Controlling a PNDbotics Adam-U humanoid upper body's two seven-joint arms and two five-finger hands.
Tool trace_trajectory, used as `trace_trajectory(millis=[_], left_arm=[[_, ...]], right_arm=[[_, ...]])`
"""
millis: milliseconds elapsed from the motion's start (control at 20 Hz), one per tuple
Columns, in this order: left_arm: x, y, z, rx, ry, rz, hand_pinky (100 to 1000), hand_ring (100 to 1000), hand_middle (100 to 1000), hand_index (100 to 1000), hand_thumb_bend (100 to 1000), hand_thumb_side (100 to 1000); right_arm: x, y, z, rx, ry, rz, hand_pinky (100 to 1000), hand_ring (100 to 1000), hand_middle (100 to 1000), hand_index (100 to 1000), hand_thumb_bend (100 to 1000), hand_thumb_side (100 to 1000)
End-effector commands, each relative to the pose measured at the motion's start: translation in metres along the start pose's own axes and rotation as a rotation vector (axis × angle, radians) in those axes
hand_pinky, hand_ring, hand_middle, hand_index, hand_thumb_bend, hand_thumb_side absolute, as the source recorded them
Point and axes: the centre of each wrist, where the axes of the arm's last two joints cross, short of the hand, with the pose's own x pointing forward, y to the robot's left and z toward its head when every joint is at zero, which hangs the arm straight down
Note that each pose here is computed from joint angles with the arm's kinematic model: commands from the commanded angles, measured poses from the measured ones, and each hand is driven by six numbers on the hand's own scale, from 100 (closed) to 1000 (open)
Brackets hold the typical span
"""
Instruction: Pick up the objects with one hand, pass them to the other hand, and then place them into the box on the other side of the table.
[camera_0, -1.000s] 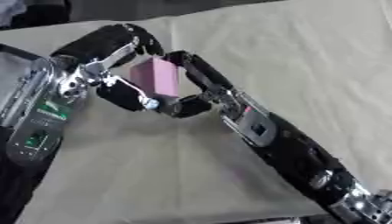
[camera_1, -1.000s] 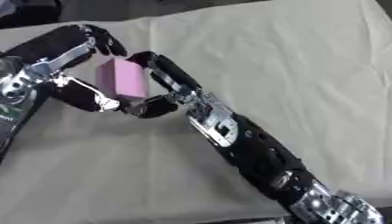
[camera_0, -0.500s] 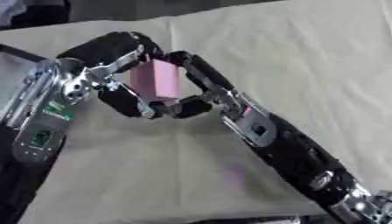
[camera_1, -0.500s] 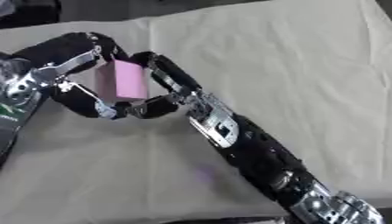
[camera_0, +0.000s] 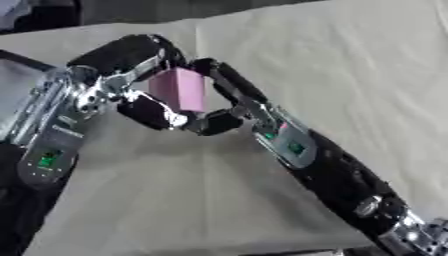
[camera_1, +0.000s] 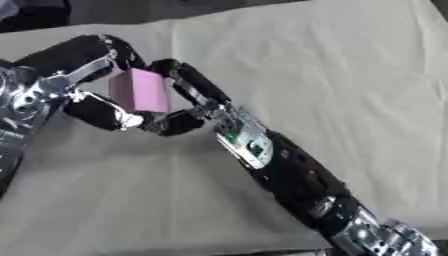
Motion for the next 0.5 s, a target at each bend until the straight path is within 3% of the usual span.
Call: trace_trajectory(millis=[50,200,300,450,500], left_arm=[[0.0019,0.0107,0.0028,0.053,-0.001,0.005,749,716,659,722,349,405],[0.0026,0.0105,0.0033,0.057,-0.003,0.014,748,714,655,710,295,390],[0.0030,0.0099,0.0030,0.052,-0.004,0.012,746,710,644,687,266,307],[0.0032,0.0097,0.0027,0.043,-0.007,-0.003,736,693,619,646,250,107],[0.0033,0.0096,0.0027,0.039,-0.008,-0.009,732,688,612,629,247,100]], right_arm=[[0.0053,-0.0065,-0.0047,0.001,-0.026,0.021,772,587,577,689,391,119],[0.0052,-0.0059,-0.0044,0.006,-0.022,0.020,772,586,577,689,392,120],[0.0051,-0.0057,-0.0041,0.007,-0.020,0.018,771,586,577,688,393,119],[0.0053,-0.0062,-0.0042,0.005,-0.022,0.019,771,585,577,688,397,118],[0.0053,-0.0062,-0.0041,0.005,-0.022,0.019,770,585,577,688,400,117]])
